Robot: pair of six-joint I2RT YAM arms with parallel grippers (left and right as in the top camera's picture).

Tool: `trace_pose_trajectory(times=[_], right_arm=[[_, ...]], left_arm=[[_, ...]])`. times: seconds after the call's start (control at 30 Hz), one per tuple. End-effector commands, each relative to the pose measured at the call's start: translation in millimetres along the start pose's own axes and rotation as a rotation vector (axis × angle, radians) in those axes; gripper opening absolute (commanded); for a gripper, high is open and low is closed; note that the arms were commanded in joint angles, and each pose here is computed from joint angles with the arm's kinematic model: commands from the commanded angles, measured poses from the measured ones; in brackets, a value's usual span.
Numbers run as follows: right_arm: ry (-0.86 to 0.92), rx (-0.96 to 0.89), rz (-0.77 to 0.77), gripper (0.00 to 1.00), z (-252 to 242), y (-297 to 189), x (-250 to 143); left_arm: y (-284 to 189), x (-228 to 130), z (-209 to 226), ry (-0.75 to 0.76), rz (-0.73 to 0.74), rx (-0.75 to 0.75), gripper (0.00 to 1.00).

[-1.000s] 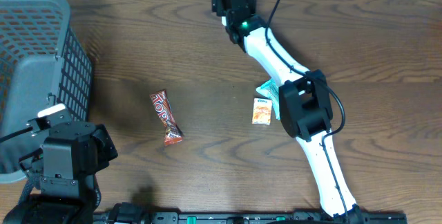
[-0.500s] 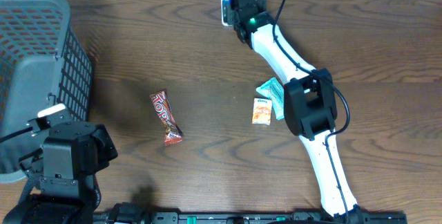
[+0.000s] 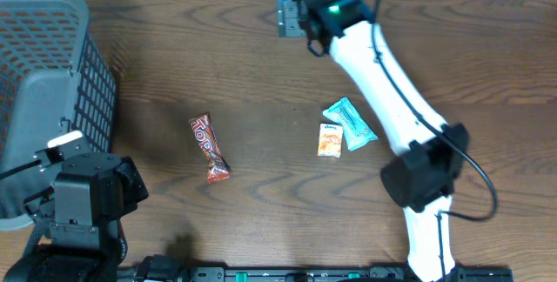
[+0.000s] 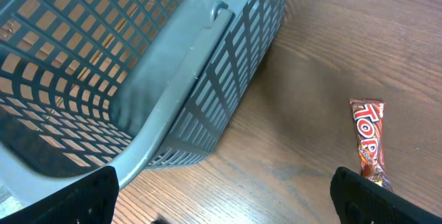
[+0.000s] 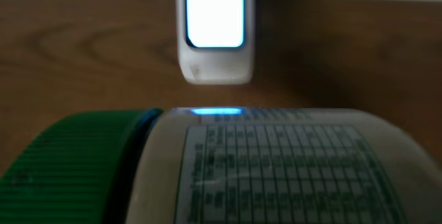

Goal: Scan the item barcode
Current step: 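Carry the jar to the scanner and hold its label under it, then move the held jar right and set it down at the table edge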

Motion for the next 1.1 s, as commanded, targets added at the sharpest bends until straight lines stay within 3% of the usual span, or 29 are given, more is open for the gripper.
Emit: trace_pose_trajectory(times=[0.0, 0.37, 0.67, 1.07], right_arm=[[0.115, -0.037, 0.056, 0.74, -23.6, -17.0, -6.4], [0.253, -0.262, 0.351, 0.73, -136.0, -20.5, -52.2], [0.505, -0.447, 0.413, 0.75, -268.6, -22.6, -72.1], [0.817, -0.621, 0.505, 0.74, -399.5, -1.7, -158.6]], left_arm=[[-0.2, 0.5, 1.4, 0.008, -0.004, 0.011, 0.98], [-0.2, 0.5, 1.4, 0.008, -0.004, 0.011, 0.98], [-0.2, 0.5, 1.4, 0.008, -0.004, 0.011, 0.98], [-0.2, 0.4, 1.4, 0.008, -0.004, 0.011, 0.98]])
Point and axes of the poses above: each gripper's point midway between its finger pads, its own y axis out along the fingers, its own z axis along the line the jaws close on, x = y × z, the point moved 4 cm from there along -y, back along the fingers, and after that the axes turned 4 degrees about -y, right-handed, at the moved point
